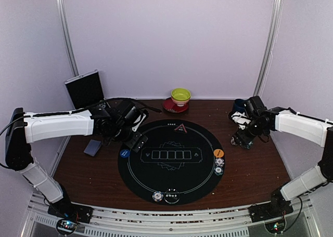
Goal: Distribute texas hold em gaming equipment
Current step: Pick up the pile of poker chips from the pile of poker chips.
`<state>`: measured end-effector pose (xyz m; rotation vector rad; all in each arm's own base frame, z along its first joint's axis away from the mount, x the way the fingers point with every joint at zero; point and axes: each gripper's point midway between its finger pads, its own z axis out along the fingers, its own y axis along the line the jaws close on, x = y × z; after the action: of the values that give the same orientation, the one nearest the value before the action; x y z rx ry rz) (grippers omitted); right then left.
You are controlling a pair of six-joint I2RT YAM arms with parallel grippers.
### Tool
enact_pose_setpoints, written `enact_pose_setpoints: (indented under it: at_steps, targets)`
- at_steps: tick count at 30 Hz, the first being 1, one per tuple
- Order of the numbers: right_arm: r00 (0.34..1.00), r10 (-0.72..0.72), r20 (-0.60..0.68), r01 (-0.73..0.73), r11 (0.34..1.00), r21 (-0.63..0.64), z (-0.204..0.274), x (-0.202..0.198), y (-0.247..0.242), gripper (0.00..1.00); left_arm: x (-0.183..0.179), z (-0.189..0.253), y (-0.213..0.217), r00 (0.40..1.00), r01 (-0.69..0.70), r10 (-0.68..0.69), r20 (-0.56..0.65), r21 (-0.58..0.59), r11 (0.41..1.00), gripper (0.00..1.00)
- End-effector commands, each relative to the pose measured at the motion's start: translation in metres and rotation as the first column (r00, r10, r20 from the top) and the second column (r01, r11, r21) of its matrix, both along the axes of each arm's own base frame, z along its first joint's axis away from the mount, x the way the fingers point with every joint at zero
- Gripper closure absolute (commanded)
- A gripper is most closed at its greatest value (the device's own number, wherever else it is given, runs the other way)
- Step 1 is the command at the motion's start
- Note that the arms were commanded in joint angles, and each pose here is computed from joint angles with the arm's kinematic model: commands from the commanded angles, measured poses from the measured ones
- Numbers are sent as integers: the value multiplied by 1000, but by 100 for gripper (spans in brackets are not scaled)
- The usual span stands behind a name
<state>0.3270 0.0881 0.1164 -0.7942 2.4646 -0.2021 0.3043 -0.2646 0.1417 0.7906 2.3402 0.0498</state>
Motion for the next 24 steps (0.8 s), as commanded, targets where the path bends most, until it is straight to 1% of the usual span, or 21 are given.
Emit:
enact_pose_setpoints:
  at_steps: [1, 5, 8, 14, 20, 24]
  targets:
    - [988, -153, 14, 153, 988, 0, -6, 15, -37, 19, 4, 5, -4, 1000, 8, -7, 20, -27, 1000, 2]
    - [968, -252, -9, 252, 968, 0, -18, 20, -69, 19, 4, 7, -5, 1000, 10, -9, 23, -34, 999, 2]
    - [954, -296, -40, 296, 955, -3, -29, 23, -82, 19, 4, 9, -5, 1000, 11, -10, 25, -40, 999, 2]
    - [943, -302, -140, 311, 949, 47, -44, 29, -81, 19, 3, 13, -6, 999, 13, -11, 31, -49, 999, 2]
    - [929, -331, -166, 350, 931, 101, -36, 49, -84, 22, 3, 15, -5, 999, 12, -10, 35, -52, 999, 2]
    - [926, -321, -201, 345, 933, 100, -47, 48, -81, 23, 3, 14, -6, 999, 13, -11, 32, -54, 998, 2]
